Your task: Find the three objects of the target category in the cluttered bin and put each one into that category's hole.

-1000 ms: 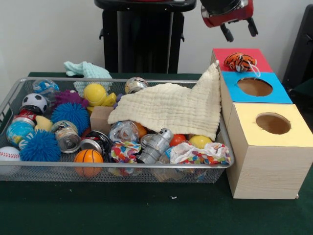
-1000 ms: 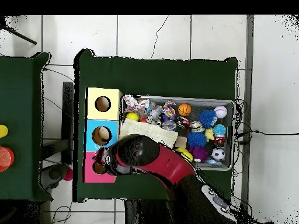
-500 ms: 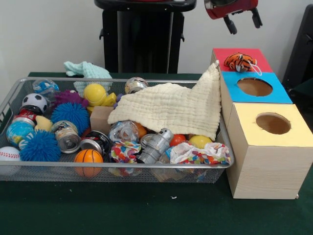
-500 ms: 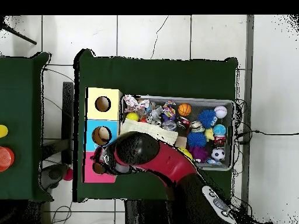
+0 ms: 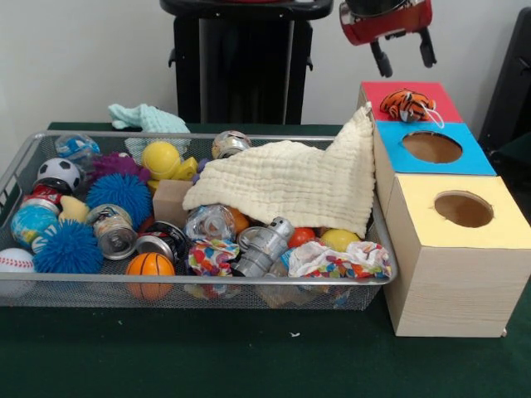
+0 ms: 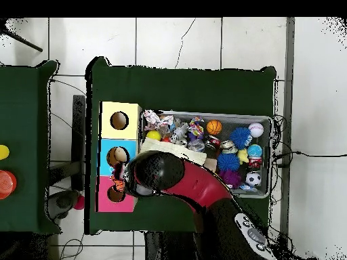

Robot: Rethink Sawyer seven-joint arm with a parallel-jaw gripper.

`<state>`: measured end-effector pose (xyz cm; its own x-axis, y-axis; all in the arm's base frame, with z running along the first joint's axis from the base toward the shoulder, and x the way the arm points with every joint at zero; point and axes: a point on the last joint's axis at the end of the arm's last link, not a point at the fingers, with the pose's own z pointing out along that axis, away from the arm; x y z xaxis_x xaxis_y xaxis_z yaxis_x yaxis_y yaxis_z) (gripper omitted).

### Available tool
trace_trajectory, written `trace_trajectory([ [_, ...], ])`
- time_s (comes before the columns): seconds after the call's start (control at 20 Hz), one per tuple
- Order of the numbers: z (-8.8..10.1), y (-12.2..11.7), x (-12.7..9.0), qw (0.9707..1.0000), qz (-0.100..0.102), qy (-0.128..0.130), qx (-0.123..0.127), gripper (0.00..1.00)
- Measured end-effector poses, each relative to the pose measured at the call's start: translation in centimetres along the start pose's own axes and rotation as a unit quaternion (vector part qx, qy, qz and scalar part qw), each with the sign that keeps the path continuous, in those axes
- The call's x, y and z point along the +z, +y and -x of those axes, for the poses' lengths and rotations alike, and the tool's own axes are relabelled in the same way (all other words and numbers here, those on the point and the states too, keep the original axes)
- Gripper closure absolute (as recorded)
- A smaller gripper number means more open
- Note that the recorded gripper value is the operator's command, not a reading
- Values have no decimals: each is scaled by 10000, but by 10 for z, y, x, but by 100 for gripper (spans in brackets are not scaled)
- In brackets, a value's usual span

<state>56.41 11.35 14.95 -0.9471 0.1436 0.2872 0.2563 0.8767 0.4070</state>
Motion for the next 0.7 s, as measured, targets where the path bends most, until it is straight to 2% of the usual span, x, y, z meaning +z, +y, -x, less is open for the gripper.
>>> trace_trajectory([
  [0.15, 12, -4, -1, 9987, -186, -461, -104, 0],
  [0.2, 18, -6, -1, 9969, -281, -720, -152, 0],
  [0.35, 30, -10, -2, 9923, -415, -1149, -195, 0],
  [0.4, 35, -13, -2, 9898, -470, -1328, -201, 0],
  [0.5, 39, -14, -2, 9882, -501, -1434, -203, 0],
  [0.55, 43, -17, -2, 9859, -548, -1564, -215, 100],
  [0.7, 44, -17, -2, 9858, -549, -1570, -215, 100],
])
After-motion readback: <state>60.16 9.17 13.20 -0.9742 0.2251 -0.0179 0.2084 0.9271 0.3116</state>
